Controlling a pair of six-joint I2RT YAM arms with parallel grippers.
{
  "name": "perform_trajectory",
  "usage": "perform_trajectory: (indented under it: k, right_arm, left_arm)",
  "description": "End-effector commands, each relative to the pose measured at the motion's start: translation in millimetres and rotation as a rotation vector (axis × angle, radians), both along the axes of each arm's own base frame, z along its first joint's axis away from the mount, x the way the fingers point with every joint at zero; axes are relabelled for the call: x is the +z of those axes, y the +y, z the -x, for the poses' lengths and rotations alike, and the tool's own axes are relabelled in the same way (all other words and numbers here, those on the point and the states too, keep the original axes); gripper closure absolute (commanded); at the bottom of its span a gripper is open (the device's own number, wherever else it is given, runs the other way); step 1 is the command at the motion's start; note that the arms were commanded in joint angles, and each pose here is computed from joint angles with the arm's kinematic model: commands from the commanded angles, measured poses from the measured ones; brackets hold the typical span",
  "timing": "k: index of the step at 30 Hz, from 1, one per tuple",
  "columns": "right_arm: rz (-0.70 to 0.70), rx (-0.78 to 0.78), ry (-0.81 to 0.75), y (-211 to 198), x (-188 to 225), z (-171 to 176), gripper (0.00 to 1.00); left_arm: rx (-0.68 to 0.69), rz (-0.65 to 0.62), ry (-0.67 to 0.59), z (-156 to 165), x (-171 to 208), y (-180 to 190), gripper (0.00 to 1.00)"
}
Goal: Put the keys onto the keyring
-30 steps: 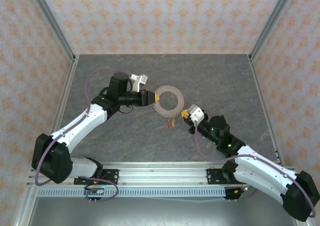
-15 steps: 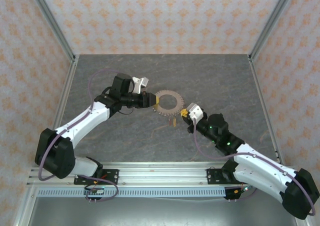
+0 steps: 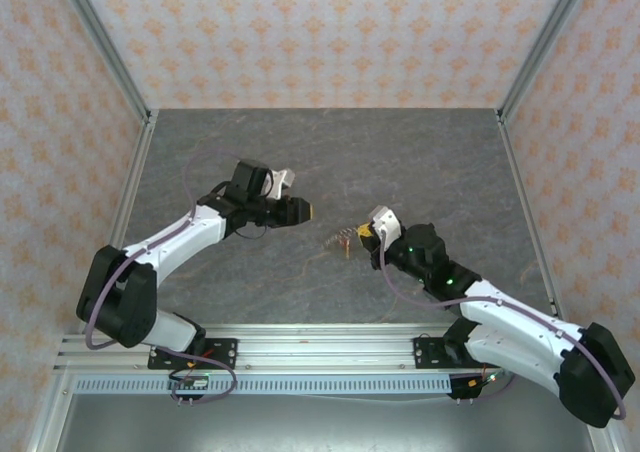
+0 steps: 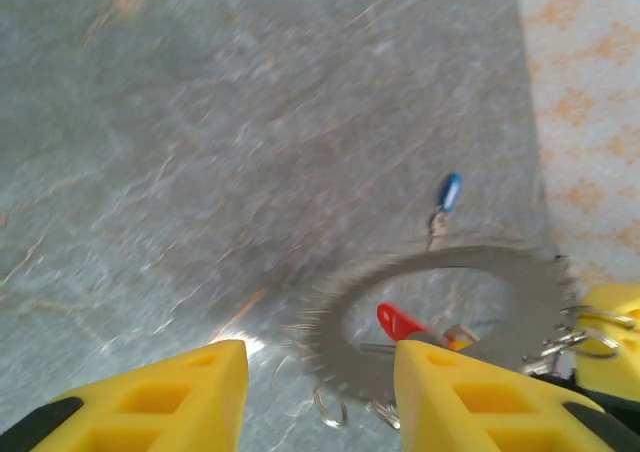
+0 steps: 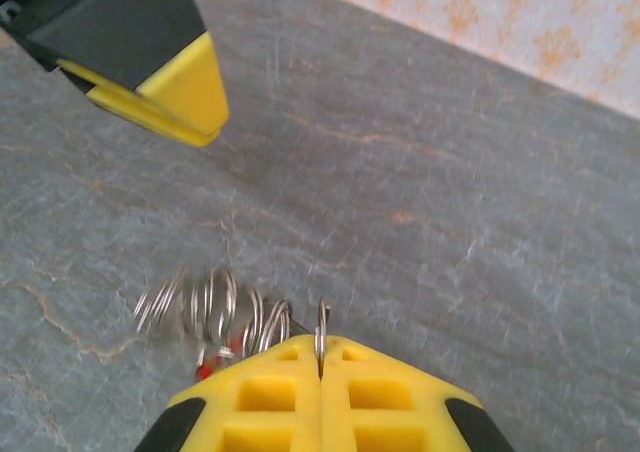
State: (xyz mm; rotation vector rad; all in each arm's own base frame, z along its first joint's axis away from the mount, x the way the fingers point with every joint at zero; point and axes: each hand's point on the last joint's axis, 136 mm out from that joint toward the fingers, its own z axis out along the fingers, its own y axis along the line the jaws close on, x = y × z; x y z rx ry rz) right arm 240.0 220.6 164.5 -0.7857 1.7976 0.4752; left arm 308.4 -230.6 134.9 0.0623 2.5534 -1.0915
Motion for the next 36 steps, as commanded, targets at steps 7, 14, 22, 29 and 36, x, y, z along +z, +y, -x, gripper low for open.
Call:
perform_trajectory:
  k: [7,14,22,29,36]
  right_arm:
    - [0.101,0.068,0.046,8,-6,2,1.00]
    - [0.370,0.172,-0.047,16,-13,11,1.00]
    - [0.192,0.337,-0.038,45,6,32,1.00]
    - [-0.020,0.461,0.074,56,15,42,1.00]
    - [0.030,0.499,0.041,54,8,38,1.00]
  left_arm:
    - [0.092,-0.053,-0.057,-2,-15,19,0.56]
    - [0.244,-0.143,-0.221,-9,12,53,0.55]
    - [0.225,-0.069,-0.457,-2,56,56,0.56]
    - [-0.172,-0.015,-0.697,34,79,18,0.55]
    - [-0.484,-0.024,-0.812,63,76,-11,0.59]
